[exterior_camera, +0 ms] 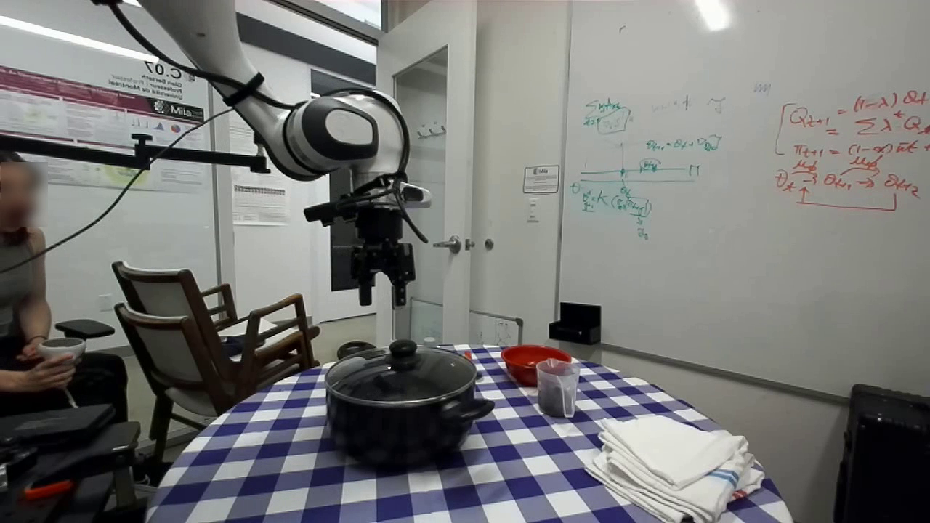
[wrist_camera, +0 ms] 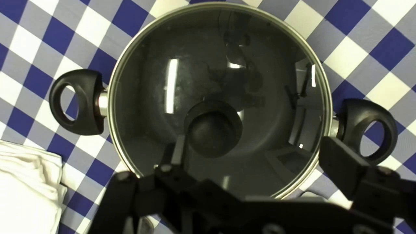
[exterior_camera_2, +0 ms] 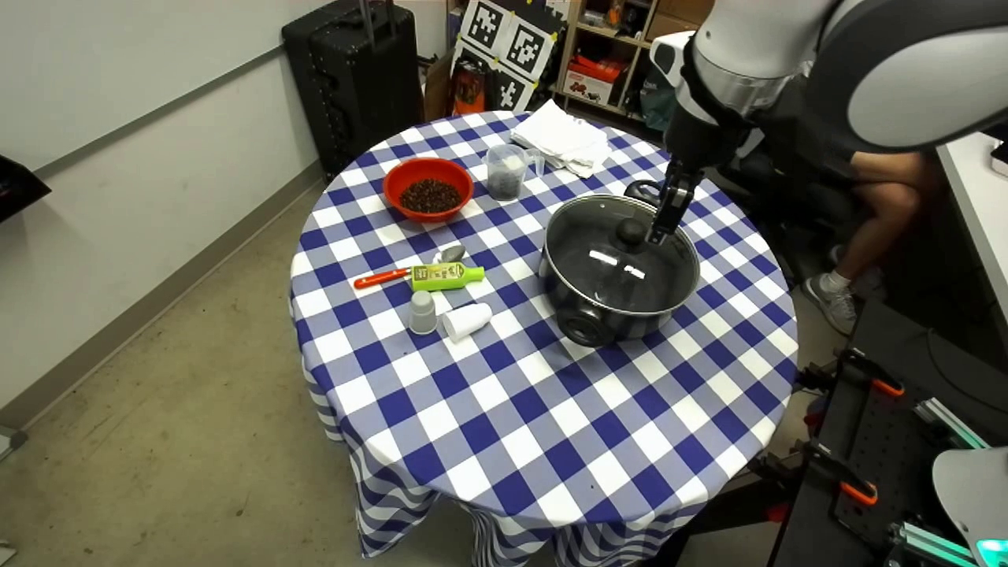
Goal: Remove the lid from the pot
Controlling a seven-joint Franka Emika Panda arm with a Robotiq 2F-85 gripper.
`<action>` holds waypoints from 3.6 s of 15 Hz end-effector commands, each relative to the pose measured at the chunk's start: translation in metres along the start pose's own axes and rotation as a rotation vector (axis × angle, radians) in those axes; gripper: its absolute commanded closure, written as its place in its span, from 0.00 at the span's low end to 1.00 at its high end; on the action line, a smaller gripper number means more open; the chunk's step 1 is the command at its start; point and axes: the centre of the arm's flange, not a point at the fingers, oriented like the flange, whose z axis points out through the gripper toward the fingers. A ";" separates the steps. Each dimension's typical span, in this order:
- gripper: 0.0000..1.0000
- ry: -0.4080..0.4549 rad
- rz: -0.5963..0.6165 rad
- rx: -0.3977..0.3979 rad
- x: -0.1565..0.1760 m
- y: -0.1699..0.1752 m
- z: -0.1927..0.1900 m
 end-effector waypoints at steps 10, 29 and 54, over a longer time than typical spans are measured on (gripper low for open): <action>0.00 -0.082 0.091 0.143 0.037 0.039 0.061; 0.75 -0.015 0.081 0.171 0.010 0.046 0.018; 0.75 -0.026 0.538 0.200 -0.193 0.212 0.077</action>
